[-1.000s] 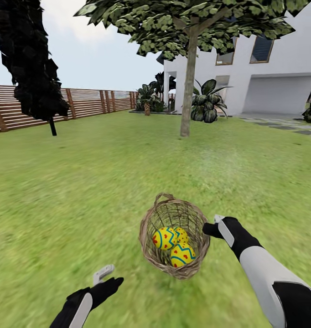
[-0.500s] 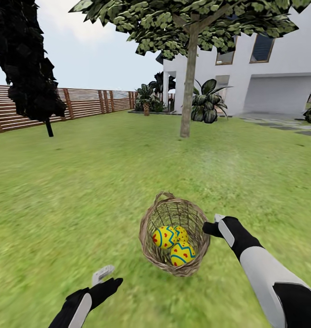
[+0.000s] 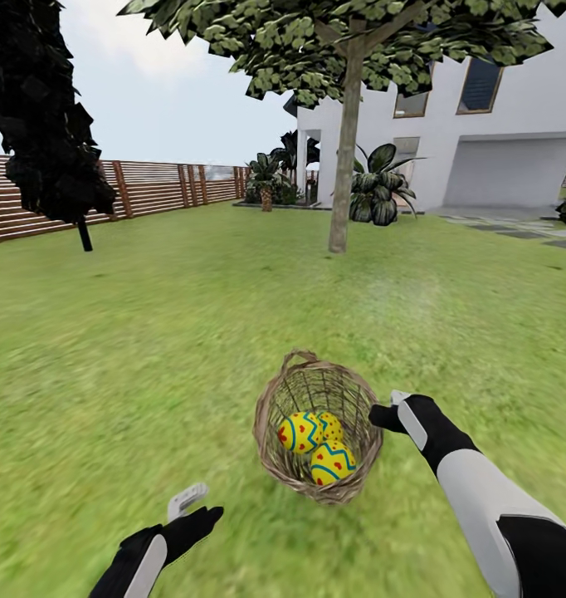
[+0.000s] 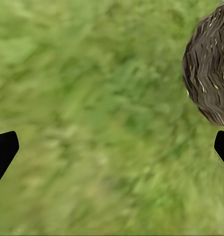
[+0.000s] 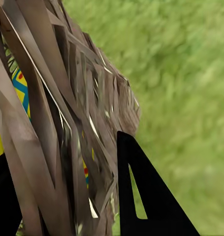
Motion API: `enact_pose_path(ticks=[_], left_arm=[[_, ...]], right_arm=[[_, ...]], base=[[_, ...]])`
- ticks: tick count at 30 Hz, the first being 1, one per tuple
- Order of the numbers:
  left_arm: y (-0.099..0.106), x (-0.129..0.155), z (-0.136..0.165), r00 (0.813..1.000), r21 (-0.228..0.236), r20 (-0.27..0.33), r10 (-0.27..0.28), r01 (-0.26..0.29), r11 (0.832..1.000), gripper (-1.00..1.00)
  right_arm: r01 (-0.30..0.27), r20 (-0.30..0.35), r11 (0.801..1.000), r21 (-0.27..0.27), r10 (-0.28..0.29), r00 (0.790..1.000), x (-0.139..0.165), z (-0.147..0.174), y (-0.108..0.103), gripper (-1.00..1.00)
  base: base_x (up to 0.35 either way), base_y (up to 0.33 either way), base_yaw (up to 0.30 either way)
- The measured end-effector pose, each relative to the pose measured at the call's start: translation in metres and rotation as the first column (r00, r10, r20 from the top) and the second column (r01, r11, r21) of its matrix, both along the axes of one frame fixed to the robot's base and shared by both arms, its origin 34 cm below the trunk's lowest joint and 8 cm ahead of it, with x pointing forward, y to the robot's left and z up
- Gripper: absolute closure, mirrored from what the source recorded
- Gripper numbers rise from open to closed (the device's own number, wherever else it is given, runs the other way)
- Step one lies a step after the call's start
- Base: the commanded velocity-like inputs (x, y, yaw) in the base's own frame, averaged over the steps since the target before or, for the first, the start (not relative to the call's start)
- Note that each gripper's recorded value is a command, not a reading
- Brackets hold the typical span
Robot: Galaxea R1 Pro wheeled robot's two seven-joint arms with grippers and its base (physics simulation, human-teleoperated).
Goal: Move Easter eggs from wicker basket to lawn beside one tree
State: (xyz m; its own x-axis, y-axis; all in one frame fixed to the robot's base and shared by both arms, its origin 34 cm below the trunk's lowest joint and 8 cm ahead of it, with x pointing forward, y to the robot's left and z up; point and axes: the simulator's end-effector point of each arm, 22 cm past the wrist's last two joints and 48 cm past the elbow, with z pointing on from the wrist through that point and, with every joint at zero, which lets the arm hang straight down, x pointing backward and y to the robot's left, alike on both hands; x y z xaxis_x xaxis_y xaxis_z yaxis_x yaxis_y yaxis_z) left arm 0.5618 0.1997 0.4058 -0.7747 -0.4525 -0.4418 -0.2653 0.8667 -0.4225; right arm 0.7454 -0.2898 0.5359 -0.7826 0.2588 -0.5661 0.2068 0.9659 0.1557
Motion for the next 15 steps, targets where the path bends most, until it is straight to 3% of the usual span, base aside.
enact_pose_path(ticks=[3,6,15], left_arm=[[0.0007,-0.0001,-0.0001,1.0,0.001,0.0,0.0,0.0,1.0,-1.0],[0.0002,-0.0002,-0.0003,1.0,0.0,-0.001,0.0,0.0,1.0,-1.0],[0.0009,-0.0003,-0.0005,1.0,0.001,-0.001,0.001,-0.001,1.0,-1.0]], right_arm=[[0.003,0.002,1.0,0.003,-0.003,1.0,0.0007,0.001,-0.0008,1.0],[0.026,0.005,0.999,0.04,-0.026,1.0,0.0014,0.0021,0.0001,1.0],[0.034,-0.024,0.998,0.06,-0.033,0.999,-0.0031,0.0017,-0.0032,1.0]], base=[[0.332,0.0,0.0],[0.333,0.0,-0.047],[0.332,0.0,-0.242]])
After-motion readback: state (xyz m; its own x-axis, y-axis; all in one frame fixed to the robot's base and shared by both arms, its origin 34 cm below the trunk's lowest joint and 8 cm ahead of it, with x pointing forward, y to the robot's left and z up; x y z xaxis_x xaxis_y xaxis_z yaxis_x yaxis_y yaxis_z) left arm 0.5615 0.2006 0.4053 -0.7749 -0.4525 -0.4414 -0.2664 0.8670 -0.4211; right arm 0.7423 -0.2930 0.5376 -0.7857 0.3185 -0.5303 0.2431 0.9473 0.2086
